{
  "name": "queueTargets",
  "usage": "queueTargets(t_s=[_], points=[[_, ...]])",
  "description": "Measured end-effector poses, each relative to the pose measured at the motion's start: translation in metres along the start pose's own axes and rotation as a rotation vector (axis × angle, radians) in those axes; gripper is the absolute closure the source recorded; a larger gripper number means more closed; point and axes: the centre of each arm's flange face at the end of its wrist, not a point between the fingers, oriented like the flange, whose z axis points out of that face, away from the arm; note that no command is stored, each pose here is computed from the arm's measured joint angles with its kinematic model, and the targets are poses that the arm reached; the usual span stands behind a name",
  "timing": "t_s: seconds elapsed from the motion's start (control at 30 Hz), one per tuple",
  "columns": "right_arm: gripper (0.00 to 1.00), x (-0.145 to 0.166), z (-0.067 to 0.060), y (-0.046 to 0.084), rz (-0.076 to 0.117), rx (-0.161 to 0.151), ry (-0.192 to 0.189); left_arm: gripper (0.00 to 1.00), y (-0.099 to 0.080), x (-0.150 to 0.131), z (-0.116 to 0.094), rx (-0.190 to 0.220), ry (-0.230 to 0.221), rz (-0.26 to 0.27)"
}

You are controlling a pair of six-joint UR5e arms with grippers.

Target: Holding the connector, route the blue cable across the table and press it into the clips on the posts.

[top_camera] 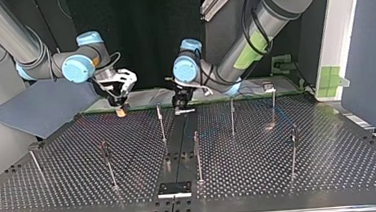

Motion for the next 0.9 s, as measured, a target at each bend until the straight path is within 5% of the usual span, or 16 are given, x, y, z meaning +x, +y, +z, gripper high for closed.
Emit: queueTargets(t_s=[0.47, 0.53, 0.57, 0.63, 0.67, 0.73, 0.77, 0.8, 0.9], points=[[1.0, 0.011, 0.021, 0.027, 0.011, -0.02, 0.029, 1.0, 0.005, -0.028, 0.021, -0.012, -0.045, -0.008], [1.0, 0.015, 0.022, 0.031, 0.011, -0.022, 0.035, 0.8, 0.006, -0.028, 0.02, -0.015, -0.038, -0.005], [1.0, 0.016, 0.022, 0.032, 0.011, -0.022, 0.036, 0.8, 0.006, -0.028, 0.02, -0.016, -0.032, -0.002], [1.0, 0.017, 0.023, 0.035, 0.01, -0.022, 0.039, 0.48, 0.005, -0.026, 0.019, -0.017, -0.022, 0.004], [1.0, 0.018, 0.023, 0.036, 0.01, -0.022, 0.04, 0.48, 0.004, -0.025, 0.017, -0.016, -0.015, 0.01], [1.0, 0.018, 0.024, 0.038, 0.008, -0.02, 0.04, 0.19, 0.002, -0.023, 0.015, -0.016, -0.001, 0.018], [1.0, 0.018, 0.024, 0.038, 0.007, -0.019, 0.04, 0.19, 0.001, -0.022, 0.014, -0.016, 0.009, 0.023], [1.0, 0.019, 0.024, 0.038, 0.005, -0.018, 0.04, 0.0, -0.001, -0.021, 0.012, -0.016, 0.016, 0.027], [1.0, 0.018, 0.024, 0.039, -0.001, -0.016, 0.039, 0.0, -0.004, -0.017, 0.008, -0.017, 0.043, 0.043]])
